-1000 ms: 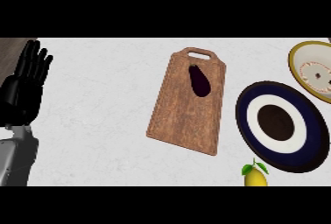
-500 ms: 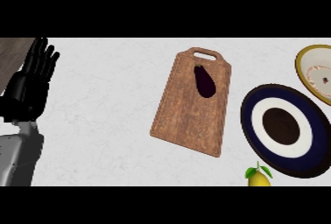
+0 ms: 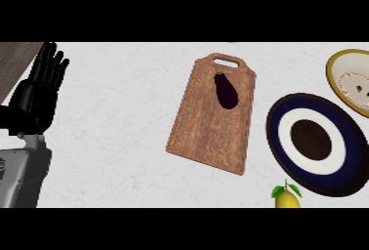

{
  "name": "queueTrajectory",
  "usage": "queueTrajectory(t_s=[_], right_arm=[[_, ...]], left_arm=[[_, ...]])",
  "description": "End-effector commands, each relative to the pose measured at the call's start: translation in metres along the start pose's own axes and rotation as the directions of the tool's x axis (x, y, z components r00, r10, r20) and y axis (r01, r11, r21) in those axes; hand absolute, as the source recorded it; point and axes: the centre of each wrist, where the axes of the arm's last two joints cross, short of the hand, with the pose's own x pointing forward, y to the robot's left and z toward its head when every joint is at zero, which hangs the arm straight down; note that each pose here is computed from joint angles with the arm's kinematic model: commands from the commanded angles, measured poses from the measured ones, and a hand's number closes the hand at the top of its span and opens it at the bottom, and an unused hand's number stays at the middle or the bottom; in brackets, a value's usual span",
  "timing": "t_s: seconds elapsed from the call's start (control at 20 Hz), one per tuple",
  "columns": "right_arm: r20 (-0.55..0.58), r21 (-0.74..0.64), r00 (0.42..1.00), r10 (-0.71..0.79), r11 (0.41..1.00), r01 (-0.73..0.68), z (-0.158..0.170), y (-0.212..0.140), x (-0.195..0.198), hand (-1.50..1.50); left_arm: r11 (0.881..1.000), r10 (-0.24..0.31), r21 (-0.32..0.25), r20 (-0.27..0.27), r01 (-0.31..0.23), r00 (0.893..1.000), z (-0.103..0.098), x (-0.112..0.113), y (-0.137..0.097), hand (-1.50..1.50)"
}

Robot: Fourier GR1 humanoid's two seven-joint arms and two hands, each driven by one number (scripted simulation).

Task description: Pick the sweet potato from the plate and place it in the bowl

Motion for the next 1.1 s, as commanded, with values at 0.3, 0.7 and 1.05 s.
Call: queueTrajectory(t_s=[0.3, 0.7, 1.05], right_arm=[[-0.061, 0.106, 0.994, -0.087, 0.990, 0.093, -0.032, 0.070, -0.021, 1.50], [-0.001, 0.084, 0.919, -0.395, 0.915, 0.394, -0.059, 0.097, -0.019, -1.50], [0.100, -0.189, 0.847, -0.522, 0.826, 0.531, -0.056, 0.080, -0.020, -1.50]], left_arm=[[1.000, 0.002, 0.007, 0.014, -0.002, 1.000, -0.007, 0.007, 0.000, 0.00], [1.000, -0.009, 0.010, -0.004, 0.009, 1.000, -0.004, -0.002, -0.001, 0.00], [1.000, 0.000, 0.026, -0.004, 0.000, 1.000, -0.001, -0.001, 0.011, 0.00]])
